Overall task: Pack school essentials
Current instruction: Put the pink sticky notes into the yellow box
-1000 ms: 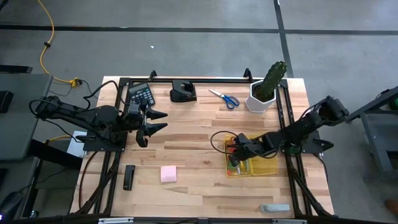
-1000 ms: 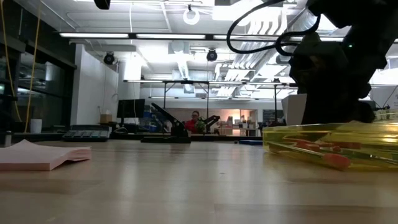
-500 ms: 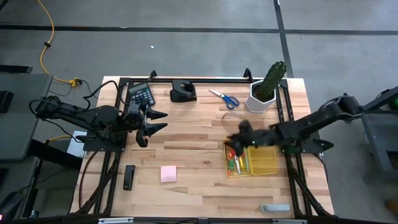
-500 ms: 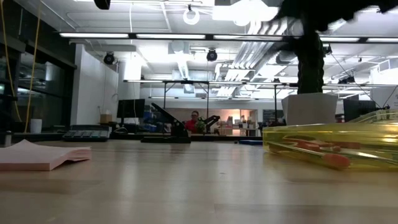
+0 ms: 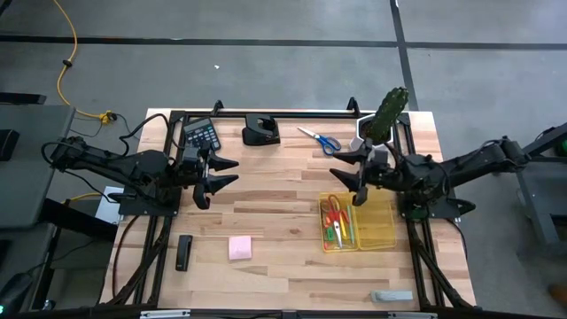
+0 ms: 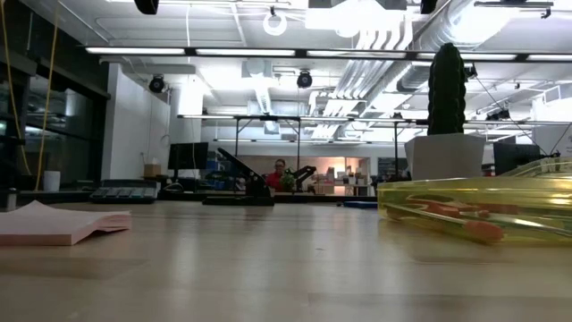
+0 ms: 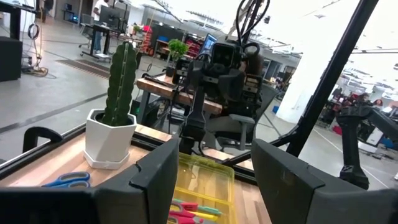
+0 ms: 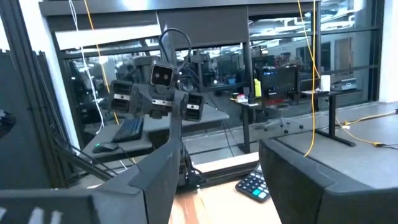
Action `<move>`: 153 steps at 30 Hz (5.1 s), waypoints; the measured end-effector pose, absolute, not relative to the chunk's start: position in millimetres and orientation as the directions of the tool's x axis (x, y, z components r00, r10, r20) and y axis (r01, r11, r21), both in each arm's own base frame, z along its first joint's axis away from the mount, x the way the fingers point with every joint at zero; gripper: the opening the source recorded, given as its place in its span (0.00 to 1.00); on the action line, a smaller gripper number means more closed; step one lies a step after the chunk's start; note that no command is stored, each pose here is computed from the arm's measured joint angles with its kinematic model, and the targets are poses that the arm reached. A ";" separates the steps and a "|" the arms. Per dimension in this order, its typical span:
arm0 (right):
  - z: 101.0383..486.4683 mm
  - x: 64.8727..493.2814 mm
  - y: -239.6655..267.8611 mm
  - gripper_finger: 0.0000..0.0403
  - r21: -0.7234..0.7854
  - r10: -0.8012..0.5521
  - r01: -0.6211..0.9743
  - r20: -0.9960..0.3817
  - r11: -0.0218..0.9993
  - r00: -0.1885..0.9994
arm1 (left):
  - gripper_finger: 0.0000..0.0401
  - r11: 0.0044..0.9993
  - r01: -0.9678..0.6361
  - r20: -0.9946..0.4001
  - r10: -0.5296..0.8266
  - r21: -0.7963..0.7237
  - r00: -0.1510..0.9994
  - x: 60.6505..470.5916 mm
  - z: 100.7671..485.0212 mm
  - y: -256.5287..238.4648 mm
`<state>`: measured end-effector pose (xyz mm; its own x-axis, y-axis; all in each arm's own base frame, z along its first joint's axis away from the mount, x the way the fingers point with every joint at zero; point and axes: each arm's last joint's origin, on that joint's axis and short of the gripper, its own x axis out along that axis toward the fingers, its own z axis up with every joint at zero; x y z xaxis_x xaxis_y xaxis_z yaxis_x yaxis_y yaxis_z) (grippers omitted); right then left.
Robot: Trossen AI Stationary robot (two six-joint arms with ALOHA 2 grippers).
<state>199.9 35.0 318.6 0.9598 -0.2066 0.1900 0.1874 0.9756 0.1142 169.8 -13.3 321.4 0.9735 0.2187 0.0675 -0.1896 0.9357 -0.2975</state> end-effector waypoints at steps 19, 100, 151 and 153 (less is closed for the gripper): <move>317.9 199.2 34.7 0.53 0.114 -0.214 0.195 0.179 0.974 0.960 | 0.48 0.896 -0.142 -0.217 0.053 -0.422 0.975 176.3 291.3 -19.3; 303.0 204.5 34.5 0.53 0.233 -0.260 0.241 0.054 0.942 0.964 | 0.00 0.892 -0.417 -0.131 0.399 -0.175 0.908 153.4 304.3 6.9; 286.5 322.8 11.5 0.18 0.328 -0.339 0.324 -0.011 0.887 0.941 | 0.00 0.806 -0.552 -0.040 0.557 -0.213 0.830 272.9 279.8 16.1; 286.3 322.8 11.4 0.06 0.323 -0.340 0.326 -0.013 0.889 0.940 | 0.00 0.807 -0.551 -0.041 0.556 -0.211 0.830 272.8 279.9 16.1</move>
